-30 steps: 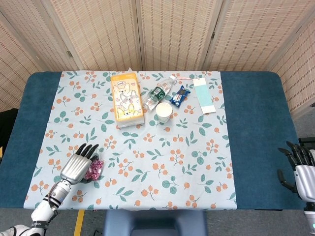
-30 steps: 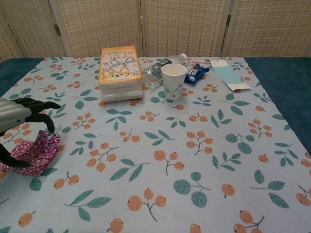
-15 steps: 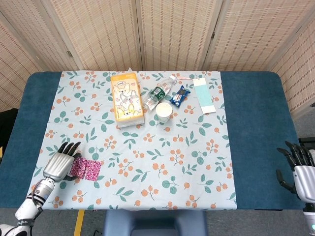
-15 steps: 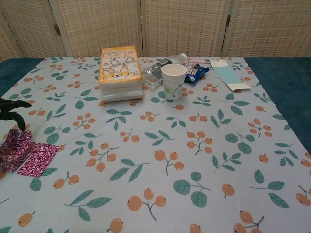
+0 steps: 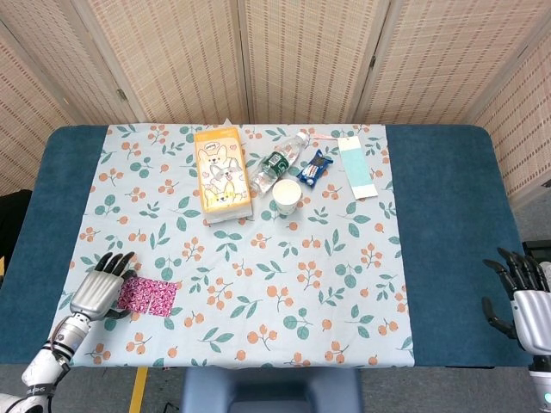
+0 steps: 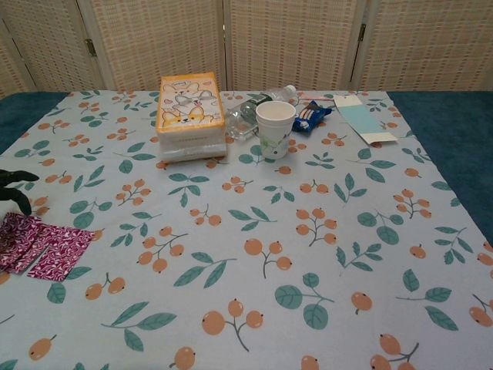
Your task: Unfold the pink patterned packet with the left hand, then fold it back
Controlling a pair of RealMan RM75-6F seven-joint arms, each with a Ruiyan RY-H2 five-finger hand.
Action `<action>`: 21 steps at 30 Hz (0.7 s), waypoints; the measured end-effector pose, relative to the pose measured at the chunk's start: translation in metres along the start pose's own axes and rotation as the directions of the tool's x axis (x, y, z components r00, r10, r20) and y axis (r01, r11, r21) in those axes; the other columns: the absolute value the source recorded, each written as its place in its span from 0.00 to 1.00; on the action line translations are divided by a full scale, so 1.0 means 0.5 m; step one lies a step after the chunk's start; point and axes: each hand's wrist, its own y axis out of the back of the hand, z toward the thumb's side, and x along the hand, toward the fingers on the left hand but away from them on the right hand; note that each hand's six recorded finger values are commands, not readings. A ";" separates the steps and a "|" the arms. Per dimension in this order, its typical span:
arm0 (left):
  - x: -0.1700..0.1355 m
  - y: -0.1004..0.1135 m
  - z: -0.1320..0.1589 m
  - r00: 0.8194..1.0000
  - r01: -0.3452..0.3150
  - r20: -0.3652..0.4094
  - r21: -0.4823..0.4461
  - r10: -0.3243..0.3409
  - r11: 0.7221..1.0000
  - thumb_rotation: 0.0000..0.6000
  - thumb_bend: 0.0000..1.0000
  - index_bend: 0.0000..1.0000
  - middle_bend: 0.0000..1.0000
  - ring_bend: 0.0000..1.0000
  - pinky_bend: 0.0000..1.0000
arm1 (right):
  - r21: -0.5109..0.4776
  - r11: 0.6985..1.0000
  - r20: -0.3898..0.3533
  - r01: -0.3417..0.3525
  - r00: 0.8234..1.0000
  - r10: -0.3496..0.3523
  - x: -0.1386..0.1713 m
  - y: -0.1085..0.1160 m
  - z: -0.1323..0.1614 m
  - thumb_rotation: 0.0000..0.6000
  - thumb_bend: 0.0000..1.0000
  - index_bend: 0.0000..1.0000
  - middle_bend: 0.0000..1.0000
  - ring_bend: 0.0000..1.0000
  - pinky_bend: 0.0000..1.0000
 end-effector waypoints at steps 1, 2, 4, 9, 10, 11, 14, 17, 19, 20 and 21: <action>0.001 0.000 0.003 1.000 0.000 0.004 0.002 0.000 1.000 0.92 0.21 0.30 0.00 0.00 0.00 | 0.000 1.000 0.001 0.000 1.000 0.000 0.000 0.000 0.000 1.00 0.48 0.19 0.09 0.02 0.00; 0.002 -0.001 0.005 1.000 0.000 0.007 0.005 0.000 1.000 0.92 0.21 0.30 0.00 0.00 0.00 | 0.000 1.000 0.002 0.001 1.000 -0.001 0.001 0.000 -0.001 1.00 0.48 0.19 0.09 0.02 0.00; 0.005 -0.001 0.009 1.000 0.000 0.012 0.012 0.000 1.000 0.91 0.21 0.29 0.00 0.00 0.00 | -0.001 1.000 0.004 0.002 1.000 -0.002 0.002 0.001 -0.002 1.00 0.48 0.19 0.09 0.02 0.00; 0.009 -0.005 0.009 1.000 0.008 0.007 0.029 -0.009 1.000 0.91 0.21 0.27 0.00 0.00 0.00 | -0.001 1.000 0.010 0.003 1.000 -0.003 0.004 0.002 -0.005 1.00 0.48 0.19 0.09 0.02 0.00; 0.010 -0.006 0.007 1.000 0.013 0.002 0.028 -0.013 1.000 0.91 0.21 0.26 0.00 0.00 0.00 | -0.001 1.000 0.010 0.003 1.000 -0.003 0.004 0.002 -0.006 1.00 0.48 0.19 0.09 0.02 0.00; 0.009 -0.007 0.006 1.000 0.016 -0.001 0.028 -0.016 0.999 0.91 0.21 0.24 0.00 0.00 0.00 | -0.001 1.000 0.010 0.003 1.000 -0.003 0.004 0.002 -0.006 1.00 0.48 0.19 0.09 0.02 0.00; 0.006 -0.008 0.004 1.000 0.024 -0.006 0.033 -0.023 0.999 0.88 0.21 0.21 0.00 0.00 0.00 | -0.001 1.000 0.008 0.001 1.000 -0.001 0.003 0.001 -0.005 1.00 0.48 0.19 0.09 0.02 0.00; 0.002 -0.009 0.006 1.000 0.030 -0.005 0.034 -0.030 0.999 0.88 0.21 0.20 0.00 0.00 0.00 | -0.001 1.000 0.008 0.001 1.000 -0.001 0.002 0.000 -0.005 1.00 0.48 0.19 0.09 0.02 0.00; 0.001 -0.008 0.008 1.000 0.030 -0.004 0.035 -0.030 0.999 0.88 0.21 0.19 0.00 0.00 0.00 | -0.002 1.000 0.008 0.001 1.000 -0.001 0.002 0.000 -0.005 1.00 0.48 0.19 0.09 0.02 0.00; 0.001 -0.008 0.010 1.000 0.029 -0.003 0.034 -0.029 0.999 0.87 0.21 0.19 0.00 0.00 0.00 | -0.002 1.000 0.008 0.002 1.000 -0.002 0.003 0.001 -0.005 1.00 0.48 0.19 0.09 0.02 0.00; 0.000 -0.007 0.012 1.000 0.028 -0.001 0.032 -0.028 0.999 0.87 0.21 0.19 0.00 0.00 0.00 | -0.002 1.000 0.008 0.003 1.000 -0.003 0.003 0.001 -0.006 1.00 0.48 0.19 0.09 0.02 0.00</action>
